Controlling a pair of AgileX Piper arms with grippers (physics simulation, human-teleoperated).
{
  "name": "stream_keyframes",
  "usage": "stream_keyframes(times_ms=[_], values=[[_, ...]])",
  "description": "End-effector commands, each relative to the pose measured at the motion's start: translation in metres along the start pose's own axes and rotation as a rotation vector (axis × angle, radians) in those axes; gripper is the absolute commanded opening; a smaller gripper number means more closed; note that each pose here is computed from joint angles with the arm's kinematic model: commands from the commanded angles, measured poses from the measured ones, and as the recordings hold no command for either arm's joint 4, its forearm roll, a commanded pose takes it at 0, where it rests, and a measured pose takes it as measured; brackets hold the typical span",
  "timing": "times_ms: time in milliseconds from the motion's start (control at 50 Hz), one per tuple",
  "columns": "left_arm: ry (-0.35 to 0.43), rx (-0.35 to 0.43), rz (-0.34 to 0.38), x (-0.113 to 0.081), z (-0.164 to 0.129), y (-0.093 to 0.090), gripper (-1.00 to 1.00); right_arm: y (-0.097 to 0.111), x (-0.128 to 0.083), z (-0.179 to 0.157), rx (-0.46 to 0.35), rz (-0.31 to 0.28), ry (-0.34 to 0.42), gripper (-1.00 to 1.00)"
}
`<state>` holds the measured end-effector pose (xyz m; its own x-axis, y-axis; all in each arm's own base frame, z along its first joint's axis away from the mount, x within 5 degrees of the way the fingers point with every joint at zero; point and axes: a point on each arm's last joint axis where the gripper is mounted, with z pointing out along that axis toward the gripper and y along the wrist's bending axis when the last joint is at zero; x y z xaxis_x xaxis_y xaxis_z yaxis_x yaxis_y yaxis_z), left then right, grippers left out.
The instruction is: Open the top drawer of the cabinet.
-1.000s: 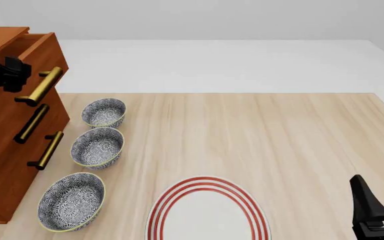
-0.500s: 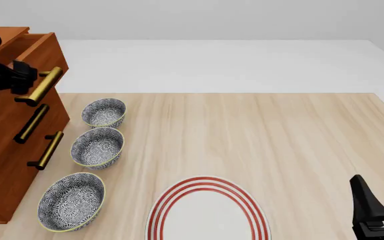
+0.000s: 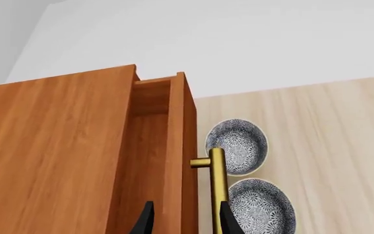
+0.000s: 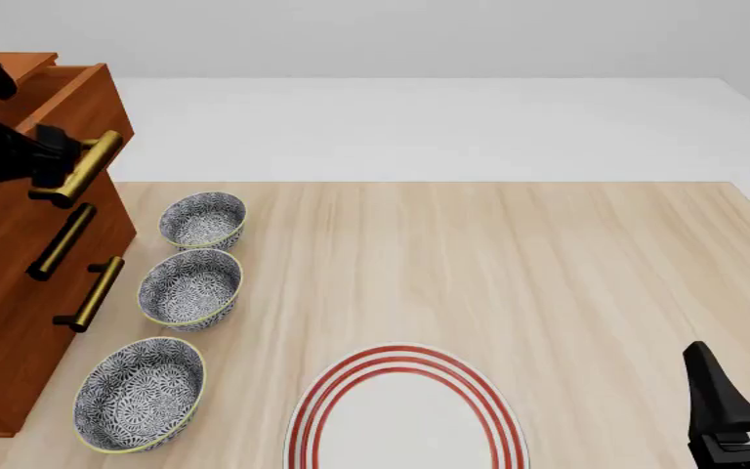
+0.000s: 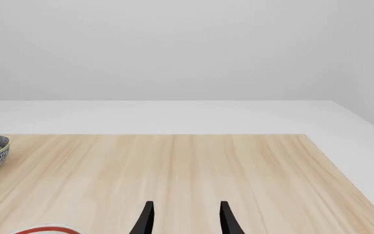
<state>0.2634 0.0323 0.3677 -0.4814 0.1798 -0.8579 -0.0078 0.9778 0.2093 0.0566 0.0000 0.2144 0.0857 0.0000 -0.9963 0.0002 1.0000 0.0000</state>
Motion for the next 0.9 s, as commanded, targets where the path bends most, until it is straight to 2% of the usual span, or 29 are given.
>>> stream_keyframes(times_ms=[20, 320, 900], values=[[0.011, 0.002, -0.001, 0.002, 0.006, 0.0, 1.0, 0.0, 0.0, 0.0, 0.0, 0.0, 0.0, 1.0], [0.035, 0.023, 0.007, 0.006, 0.016, -0.006, 1.0, 0.0, 0.0, 0.0, 0.0, 0.0, 0.0, 1.0], [0.038, 0.051, 0.028, -0.007, 0.007, -0.011, 1.0, 0.0, 0.0, 0.0, 0.0, 0.0, 0.0, 1.0]])
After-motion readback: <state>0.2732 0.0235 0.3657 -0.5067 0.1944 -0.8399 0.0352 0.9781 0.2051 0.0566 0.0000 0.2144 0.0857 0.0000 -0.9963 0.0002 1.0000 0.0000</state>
